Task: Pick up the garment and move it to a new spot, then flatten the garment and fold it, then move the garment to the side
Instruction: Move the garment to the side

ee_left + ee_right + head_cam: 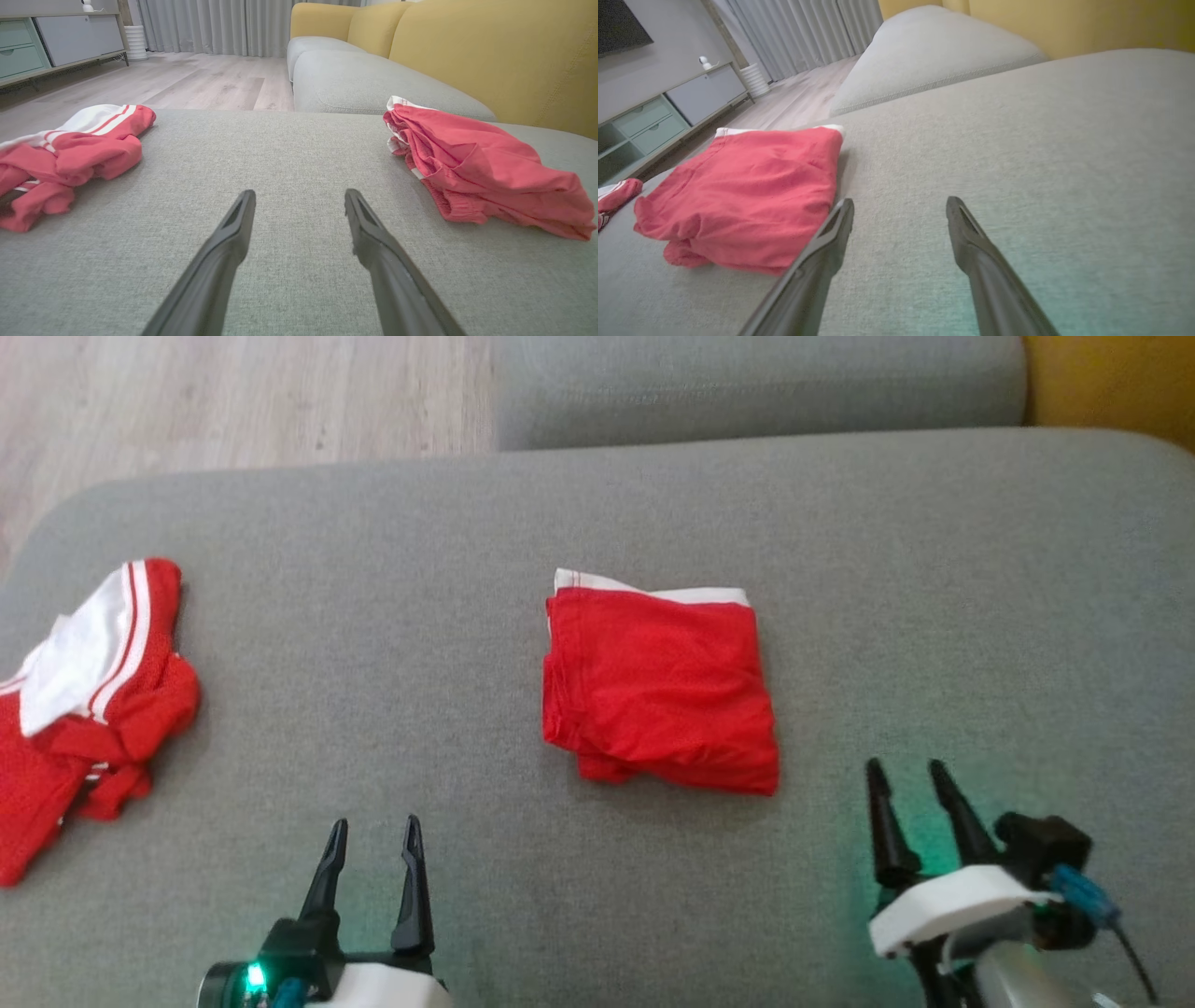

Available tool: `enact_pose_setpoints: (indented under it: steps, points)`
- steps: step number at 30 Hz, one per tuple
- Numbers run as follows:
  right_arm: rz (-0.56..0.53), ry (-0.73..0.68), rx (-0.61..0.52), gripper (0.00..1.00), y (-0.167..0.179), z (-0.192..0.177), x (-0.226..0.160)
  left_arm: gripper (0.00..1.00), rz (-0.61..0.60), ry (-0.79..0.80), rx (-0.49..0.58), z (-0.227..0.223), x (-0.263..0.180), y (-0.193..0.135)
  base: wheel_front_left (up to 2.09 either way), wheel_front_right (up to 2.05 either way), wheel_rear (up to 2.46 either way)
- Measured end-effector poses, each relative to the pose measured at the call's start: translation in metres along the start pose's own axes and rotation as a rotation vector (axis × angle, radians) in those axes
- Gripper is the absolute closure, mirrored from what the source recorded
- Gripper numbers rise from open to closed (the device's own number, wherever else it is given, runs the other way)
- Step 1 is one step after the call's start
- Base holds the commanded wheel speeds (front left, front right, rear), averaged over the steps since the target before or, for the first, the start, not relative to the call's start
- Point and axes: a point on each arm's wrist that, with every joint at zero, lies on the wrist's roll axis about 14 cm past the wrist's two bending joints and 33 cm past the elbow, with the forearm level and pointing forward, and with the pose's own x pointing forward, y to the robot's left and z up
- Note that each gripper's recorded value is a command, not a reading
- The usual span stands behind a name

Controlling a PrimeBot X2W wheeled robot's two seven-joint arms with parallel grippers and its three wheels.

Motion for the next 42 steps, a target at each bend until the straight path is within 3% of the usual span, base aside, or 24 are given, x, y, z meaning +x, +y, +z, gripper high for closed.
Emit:
enact_pose_setpoints:
  steps: [4,11,19,21,24,31,42]
  points:
    - [0.037,0.03,-0.002,0.0,0.011,-0.007,0.012,0.0,-0.006,0.013,-0.002,-0.004,0.003,-0.002,0.0,0.0,0.0]
    - [0.143,0.029,-0.045,0.0,0.043,0.009,0.067,0.0,-0.017,0.029,-0.011,-0.007,0.016,-0.005,0.0,0.0,0.0]
    - [0.184,0.243,-0.092,0.0,0.055,-0.042,0.096,0.0,0.033,0.072,-0.025,-0.019,0.016,0.009,0.0,0.0,0.0]
    - [0.19,0.258,-0.1,1.0,0.056,-0.046,0.102,0.0,0.046,0.082,-0.029,-0.023,0.016,0.013,0.0,0.0,0.0]
    - [0.186,0.252,-0.096,1.0,0.055,-0.042,0.108,0.0,0.051,0.088,-0.027,-0.024,0.018,0.014,0.0,0.0,0.0]
    - [0.075,0.206,-0.049,1.0,0.015,-0.031,0.079,0.0,-0.095,0.062,-0.01,-0.017,0.035,-0.027,0.0,0.0,0.0]
    - [-0.195,0.093,0.035,1.0,-0.07,-0.009,-0.006,0.0,-0.553,0.008,0.009,-0.001,0.059,-0.166,0.0,0.0,0.0]
